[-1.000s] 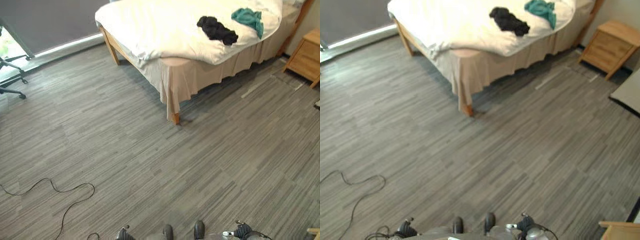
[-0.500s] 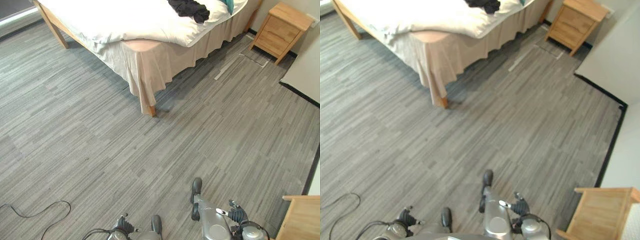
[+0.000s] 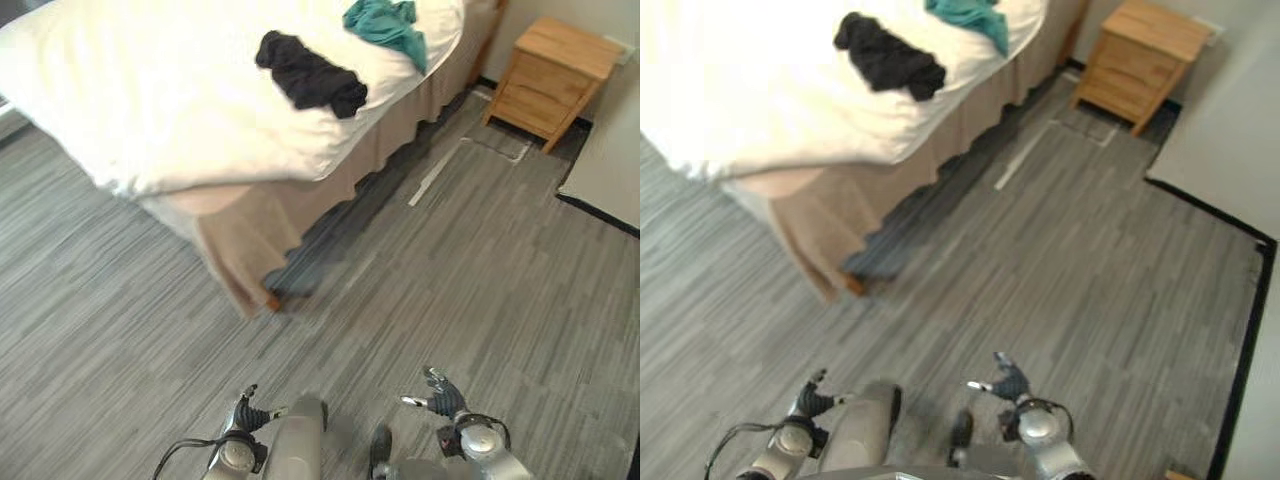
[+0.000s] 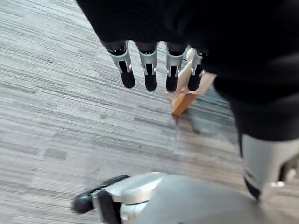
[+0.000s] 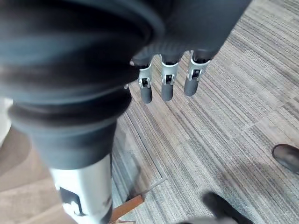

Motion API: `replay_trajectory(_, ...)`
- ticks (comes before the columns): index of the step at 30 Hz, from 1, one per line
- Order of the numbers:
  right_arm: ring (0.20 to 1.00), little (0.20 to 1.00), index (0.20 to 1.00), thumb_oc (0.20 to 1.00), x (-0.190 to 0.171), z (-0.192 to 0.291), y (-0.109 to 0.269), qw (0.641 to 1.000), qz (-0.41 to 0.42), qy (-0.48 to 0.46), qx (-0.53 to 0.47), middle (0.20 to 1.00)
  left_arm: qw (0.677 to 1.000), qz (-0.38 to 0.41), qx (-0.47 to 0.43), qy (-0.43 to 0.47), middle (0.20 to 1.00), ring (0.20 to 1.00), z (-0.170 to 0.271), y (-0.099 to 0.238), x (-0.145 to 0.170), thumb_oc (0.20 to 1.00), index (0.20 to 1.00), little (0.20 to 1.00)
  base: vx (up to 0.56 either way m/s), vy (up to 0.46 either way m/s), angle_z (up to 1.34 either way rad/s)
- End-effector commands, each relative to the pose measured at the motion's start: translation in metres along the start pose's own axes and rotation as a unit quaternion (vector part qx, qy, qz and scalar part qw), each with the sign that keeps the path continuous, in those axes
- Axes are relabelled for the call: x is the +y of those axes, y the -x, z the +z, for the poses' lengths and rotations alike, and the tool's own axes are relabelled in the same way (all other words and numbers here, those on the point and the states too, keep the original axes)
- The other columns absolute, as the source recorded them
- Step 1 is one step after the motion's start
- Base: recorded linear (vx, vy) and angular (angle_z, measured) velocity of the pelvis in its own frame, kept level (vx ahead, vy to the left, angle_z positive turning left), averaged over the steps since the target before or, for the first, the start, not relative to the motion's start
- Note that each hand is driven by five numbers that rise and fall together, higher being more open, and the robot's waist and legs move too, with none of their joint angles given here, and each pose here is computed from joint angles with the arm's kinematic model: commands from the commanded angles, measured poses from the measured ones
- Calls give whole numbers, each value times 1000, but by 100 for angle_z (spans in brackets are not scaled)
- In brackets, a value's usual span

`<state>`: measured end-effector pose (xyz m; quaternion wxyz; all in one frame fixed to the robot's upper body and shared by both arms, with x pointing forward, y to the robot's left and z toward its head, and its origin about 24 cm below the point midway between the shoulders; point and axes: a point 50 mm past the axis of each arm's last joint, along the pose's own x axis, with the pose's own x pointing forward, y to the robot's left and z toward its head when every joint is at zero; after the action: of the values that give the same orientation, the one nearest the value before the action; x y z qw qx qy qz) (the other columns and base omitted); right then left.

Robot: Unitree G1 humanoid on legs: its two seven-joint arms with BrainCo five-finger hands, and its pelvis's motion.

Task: Tidy up the quilt and then pick up the clothes from the bed and put them into the laundry hamper.

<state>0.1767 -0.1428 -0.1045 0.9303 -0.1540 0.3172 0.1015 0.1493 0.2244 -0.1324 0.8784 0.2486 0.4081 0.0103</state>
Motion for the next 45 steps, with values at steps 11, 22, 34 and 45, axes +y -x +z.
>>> replay_trajectory(11, 1000, 1000, 1000, 1000, 40, 41, 11, 995, 42, 13, -90, 1000, 995, 12, 95, -9, 1000, 1000, -31, 4, -4, 1000, 1000, 1000, 447, 88, 33)
replay_trajectory(22, 1000, 1000, 1000, 1000, -26, -68, 2, 979, -39, 61, 189, 1000, 991, 19, 115, 67, 1000, 1000, -22, -5, -1, 1000, 1000, 1000, 366, -214, 162)
replay_trajectory(34, 1000, 1000, 1000, 1000, -90, -87, 21, 969, -118, 35, 215, 1000, 854, 211, -311, 360, 1000, 1000, 113, 26, 136, 1000, 1000, 1000, 102, -172, 84)
replay_trajectory(45, 1000, 1000, 1000, 1000, -80, -86, 15, 967, -80, 58, 234, 1000, 816, 232, -529, -19, 1000, 1000, 244, 88, 173, 1000, 1000, 1000, 117, 11, -7)
